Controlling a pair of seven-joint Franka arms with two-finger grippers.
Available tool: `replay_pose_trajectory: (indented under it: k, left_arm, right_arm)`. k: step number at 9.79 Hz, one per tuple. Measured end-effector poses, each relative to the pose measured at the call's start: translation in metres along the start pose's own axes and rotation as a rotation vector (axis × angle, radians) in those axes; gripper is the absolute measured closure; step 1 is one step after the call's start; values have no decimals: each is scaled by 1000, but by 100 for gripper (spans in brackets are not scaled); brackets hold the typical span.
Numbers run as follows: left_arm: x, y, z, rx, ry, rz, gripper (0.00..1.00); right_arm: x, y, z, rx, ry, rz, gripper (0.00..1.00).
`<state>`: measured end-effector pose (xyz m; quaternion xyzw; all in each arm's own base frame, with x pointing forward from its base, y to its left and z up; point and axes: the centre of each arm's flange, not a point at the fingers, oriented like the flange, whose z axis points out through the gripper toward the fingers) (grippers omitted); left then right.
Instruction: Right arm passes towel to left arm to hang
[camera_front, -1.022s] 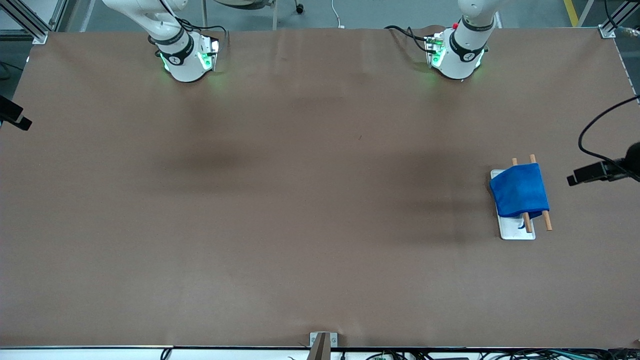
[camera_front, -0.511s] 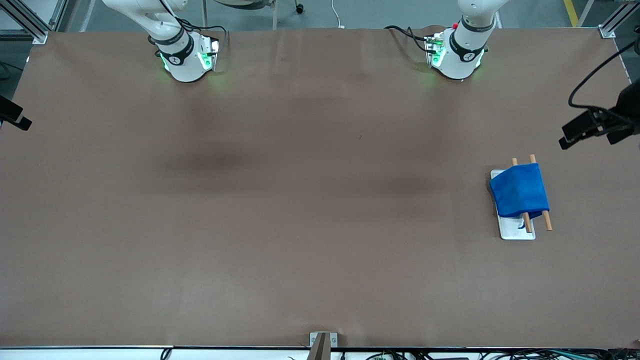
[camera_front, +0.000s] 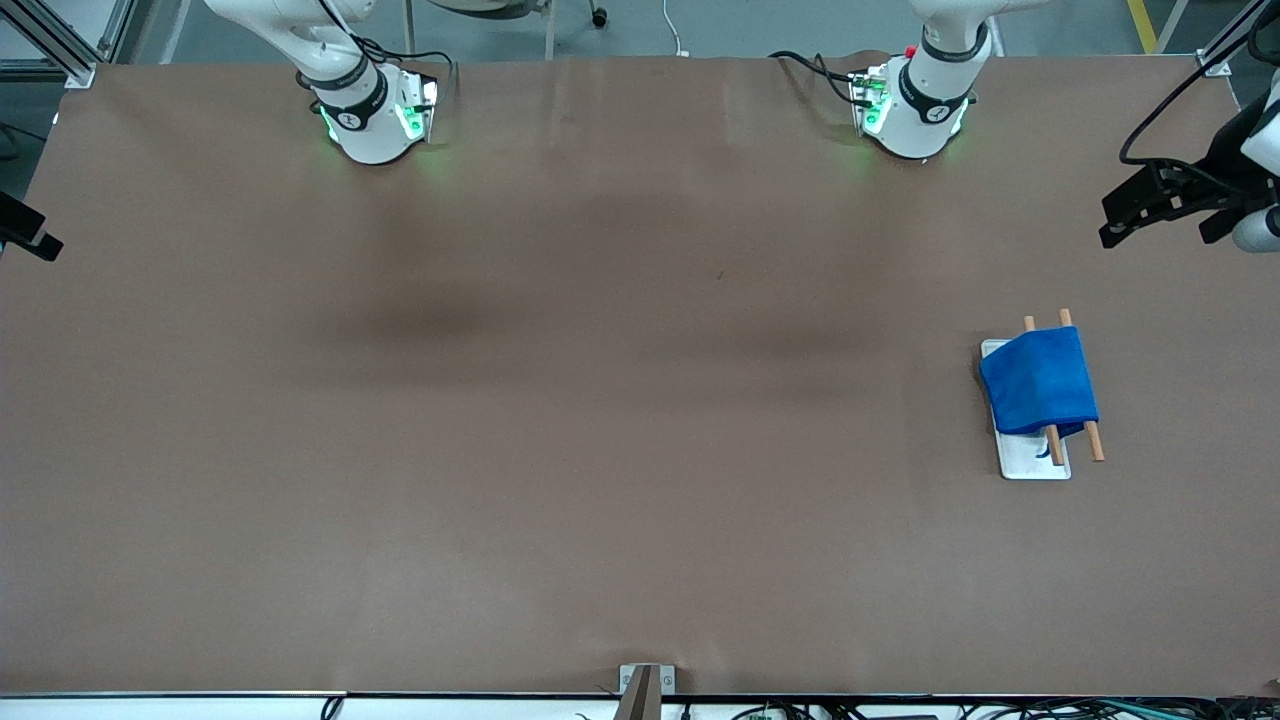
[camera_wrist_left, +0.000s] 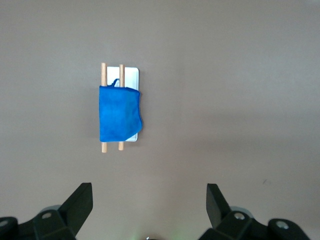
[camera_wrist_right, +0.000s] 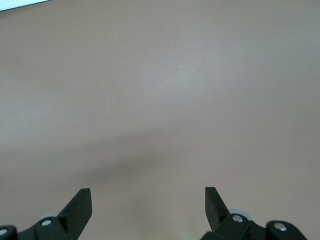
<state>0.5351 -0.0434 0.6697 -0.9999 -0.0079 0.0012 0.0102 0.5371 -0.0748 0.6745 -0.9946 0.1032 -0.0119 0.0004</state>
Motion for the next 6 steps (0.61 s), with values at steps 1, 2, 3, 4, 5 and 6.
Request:
replay_pose_trajectory:
  k: [1,2,3,4,5,6]
  left_arm:
    - [-7,3,2,-1,-7,5,0]
    - [-15,7,2,-2,-12,14,0]
    - [-22,10,3,-3,-16,19,0]
    - [-28,11,4,-2,-21,19,0]
    - [-31,11,5,0,-23,20,0]
    - [-32,10,5,0,-23,19,0]
  right_arm:
    - [0,0,0,0,0,0,0]
    - [0,0,0,0,0,0,0]
    - [0,0,0,0,0,0,0]
    - [0,0,0,0,0,0,0]
    - [0,0,0,0,0,0,0]
    - [0,0,0,0,-1,0,0]
